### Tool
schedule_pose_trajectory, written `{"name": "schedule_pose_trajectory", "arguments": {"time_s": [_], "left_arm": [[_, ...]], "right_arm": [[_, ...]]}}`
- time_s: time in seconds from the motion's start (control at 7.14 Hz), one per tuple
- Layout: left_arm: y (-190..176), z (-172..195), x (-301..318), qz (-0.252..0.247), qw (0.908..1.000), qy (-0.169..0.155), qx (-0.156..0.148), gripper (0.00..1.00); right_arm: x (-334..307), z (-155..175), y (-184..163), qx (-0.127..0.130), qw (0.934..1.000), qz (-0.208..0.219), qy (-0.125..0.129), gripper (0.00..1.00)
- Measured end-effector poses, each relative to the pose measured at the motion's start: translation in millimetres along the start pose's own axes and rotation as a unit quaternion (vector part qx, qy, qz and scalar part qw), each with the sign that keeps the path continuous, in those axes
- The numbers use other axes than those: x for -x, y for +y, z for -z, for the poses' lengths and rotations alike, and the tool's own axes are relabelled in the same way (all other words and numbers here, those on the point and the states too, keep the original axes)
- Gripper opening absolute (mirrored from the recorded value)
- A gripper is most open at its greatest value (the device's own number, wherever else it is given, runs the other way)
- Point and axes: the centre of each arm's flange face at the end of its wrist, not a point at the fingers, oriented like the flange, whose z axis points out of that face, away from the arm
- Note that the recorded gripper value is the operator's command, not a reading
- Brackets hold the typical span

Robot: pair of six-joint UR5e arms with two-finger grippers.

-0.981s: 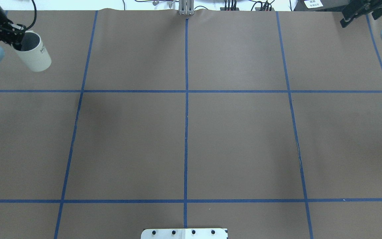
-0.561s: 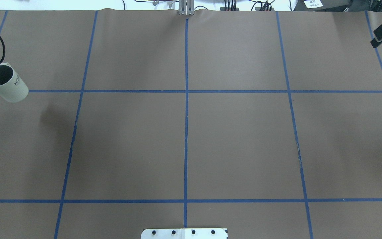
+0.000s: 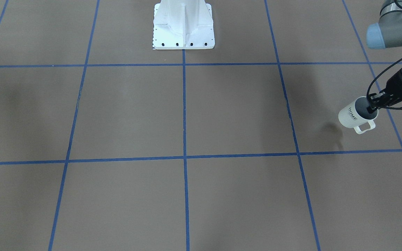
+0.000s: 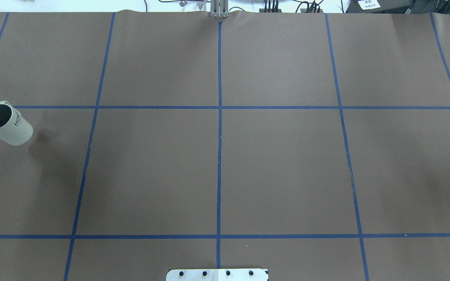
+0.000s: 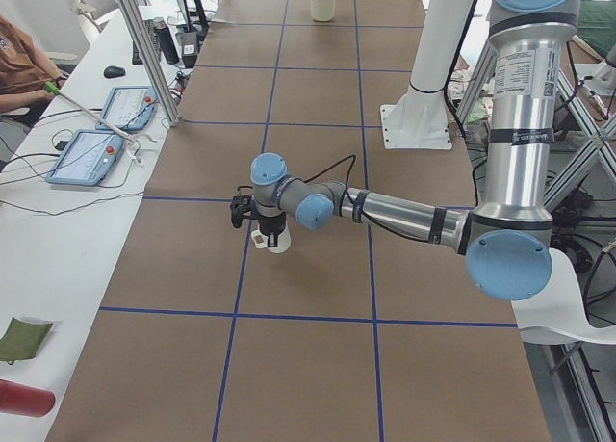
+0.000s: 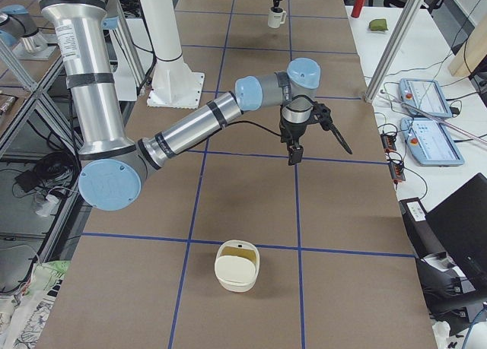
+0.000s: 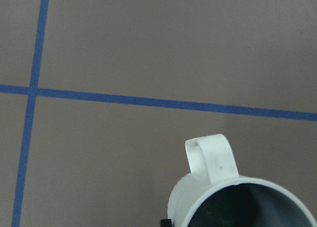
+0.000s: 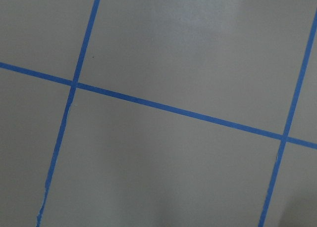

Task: Left arm hands cup to right arm to dump lemon

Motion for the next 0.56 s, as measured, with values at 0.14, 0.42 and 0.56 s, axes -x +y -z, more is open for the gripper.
{"name": "schedule_pose_trajectory", "arguments": {"time_s": [0.14,0.42,0.56], "left_arm": [[8,-8,0,0.001,1.0000,-0.002,0.008,0.00],[19,-21,-1,-0.003,0.9998,-0.007,0.021,0.76],[24,-27,-3,-0.009,0.9996,-0.009,0.027,1.00]], "right_arm": [[-7,-7,8,0.009,0.9999,-0.010,0.000,1.00],[-15,-16,15,0.017,0.9997,-0.019,0.001,1.00],[-18,-19,16,0.020,0.9996,-0.022,0.003,1.00]]}}
